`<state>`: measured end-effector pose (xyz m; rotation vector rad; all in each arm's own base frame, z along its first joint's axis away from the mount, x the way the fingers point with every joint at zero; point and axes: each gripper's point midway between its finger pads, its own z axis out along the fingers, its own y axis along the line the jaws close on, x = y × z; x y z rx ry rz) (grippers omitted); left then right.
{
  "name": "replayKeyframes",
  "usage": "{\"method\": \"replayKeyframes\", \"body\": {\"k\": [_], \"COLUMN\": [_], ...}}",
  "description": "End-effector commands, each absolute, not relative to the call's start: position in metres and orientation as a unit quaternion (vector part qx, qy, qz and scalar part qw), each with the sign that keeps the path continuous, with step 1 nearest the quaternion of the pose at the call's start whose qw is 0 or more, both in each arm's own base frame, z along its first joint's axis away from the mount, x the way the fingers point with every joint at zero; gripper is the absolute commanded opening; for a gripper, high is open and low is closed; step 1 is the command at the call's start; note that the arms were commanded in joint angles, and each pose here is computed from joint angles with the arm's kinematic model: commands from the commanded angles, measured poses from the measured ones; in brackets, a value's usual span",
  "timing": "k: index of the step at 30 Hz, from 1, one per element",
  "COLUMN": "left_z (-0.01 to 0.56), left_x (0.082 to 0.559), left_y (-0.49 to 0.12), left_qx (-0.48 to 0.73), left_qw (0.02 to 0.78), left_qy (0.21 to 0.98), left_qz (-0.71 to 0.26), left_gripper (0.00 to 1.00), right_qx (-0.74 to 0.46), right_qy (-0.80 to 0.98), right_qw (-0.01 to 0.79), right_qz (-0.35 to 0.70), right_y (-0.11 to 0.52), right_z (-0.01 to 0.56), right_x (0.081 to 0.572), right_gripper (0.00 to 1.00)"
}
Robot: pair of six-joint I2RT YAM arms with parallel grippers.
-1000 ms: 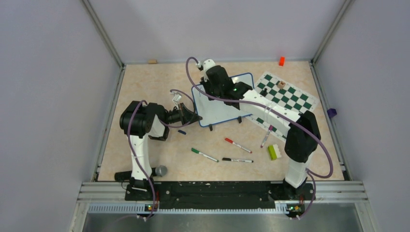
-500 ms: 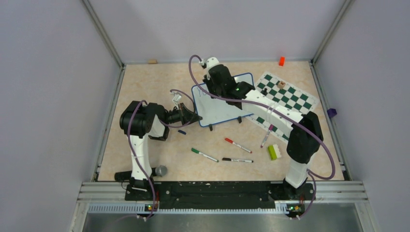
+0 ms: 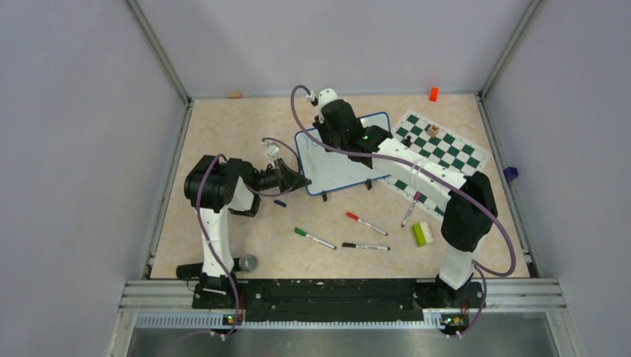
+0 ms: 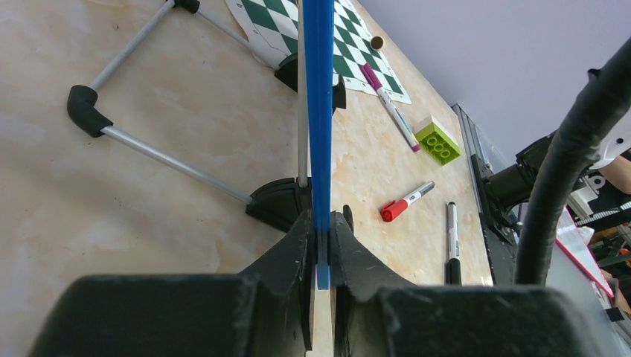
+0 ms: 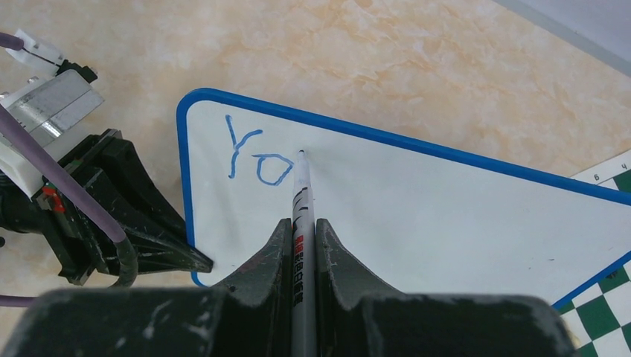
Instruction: Write a sentence on the whiteboard
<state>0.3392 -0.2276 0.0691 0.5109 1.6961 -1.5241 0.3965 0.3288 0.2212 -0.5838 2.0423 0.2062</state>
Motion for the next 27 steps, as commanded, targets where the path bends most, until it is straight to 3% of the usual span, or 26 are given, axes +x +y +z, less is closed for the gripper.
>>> {"method": "replayKeyframes", "body": {"k": [1, 27], "left_z": [0.084, 0.085], "left_x": [0.325, 0.325], "left_y": [-0.234, -0.234], "left_qx": [0.258, 0.259], "left_qw": [0.401, 0.403], "left_qy": [0.638, 0.637], "left_qz": [-0.605, -0.604], "left_gripper": [0.07, 0.07], "right_qx": [-0.229, -0.236], "right_qy": [0.838, 0.852], "right_qw": [0.489, 0.464], "right_qz": [0.077, 0.058], "right_y": [0.322, 0.313], "right_z": [0.225, 0.206], "right_x": [0.401, 0.395], "right_gripper": [0.00, 0.00]}}
